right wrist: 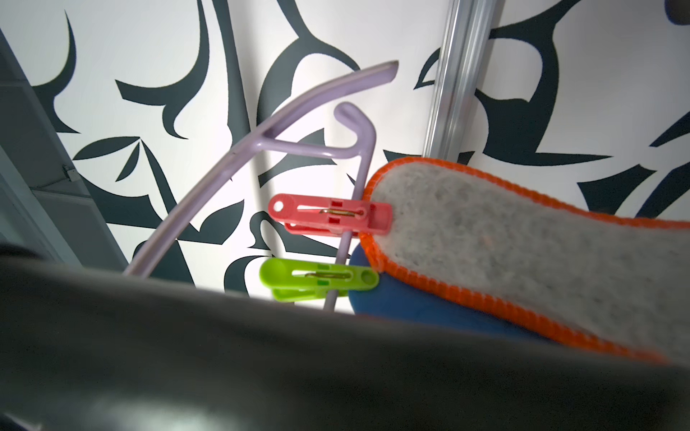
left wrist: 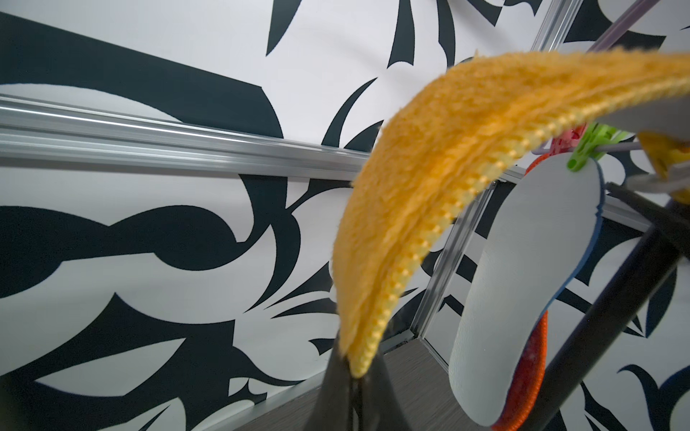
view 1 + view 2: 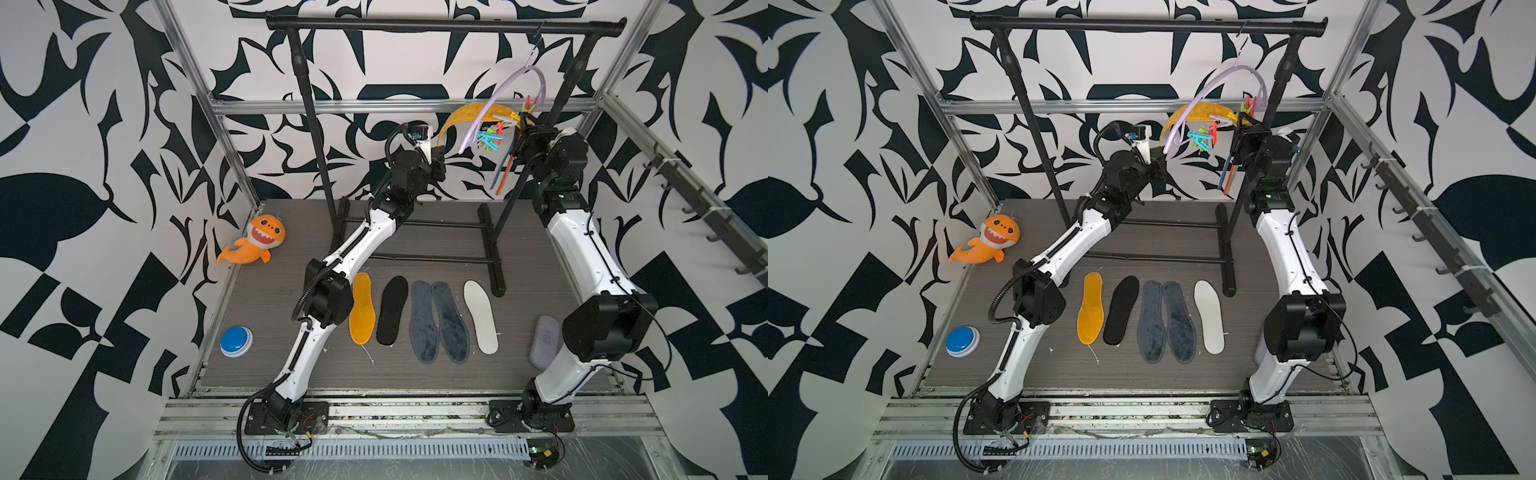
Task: Take the shoe insoles off the hanger
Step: Open the clamp at the hanger.
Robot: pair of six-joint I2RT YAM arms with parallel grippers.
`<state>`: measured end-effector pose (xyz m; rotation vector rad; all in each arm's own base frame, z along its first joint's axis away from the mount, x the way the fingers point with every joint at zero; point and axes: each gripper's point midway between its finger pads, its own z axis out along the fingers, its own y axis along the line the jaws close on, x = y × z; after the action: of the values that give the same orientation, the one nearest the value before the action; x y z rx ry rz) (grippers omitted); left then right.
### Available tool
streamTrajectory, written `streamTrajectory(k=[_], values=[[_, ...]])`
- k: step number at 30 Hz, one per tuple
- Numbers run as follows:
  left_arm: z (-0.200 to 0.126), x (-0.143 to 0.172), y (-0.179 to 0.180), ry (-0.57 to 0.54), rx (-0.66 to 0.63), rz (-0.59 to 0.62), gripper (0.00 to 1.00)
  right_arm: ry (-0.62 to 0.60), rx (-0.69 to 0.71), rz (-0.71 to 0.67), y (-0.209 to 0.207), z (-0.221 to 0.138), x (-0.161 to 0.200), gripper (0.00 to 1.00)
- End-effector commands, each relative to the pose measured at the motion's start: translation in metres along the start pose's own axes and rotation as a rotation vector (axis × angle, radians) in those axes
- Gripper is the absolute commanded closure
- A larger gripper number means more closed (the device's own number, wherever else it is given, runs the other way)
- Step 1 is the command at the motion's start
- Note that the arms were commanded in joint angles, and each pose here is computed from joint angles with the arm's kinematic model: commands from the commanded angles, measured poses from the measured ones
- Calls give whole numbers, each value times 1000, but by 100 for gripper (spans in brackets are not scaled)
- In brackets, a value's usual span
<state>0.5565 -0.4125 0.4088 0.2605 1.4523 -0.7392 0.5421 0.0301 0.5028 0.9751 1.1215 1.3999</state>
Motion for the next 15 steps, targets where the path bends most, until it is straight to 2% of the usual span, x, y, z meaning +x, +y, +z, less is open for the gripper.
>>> streamTrajectory(k=[1,15], values=[[-2,-12,6,-39,-3,-4,100,-11,-108,-3,41,-5,1,63],[-4,-7,10,-28,-3,-13,100,29,-160,20,48,6,10,76]])
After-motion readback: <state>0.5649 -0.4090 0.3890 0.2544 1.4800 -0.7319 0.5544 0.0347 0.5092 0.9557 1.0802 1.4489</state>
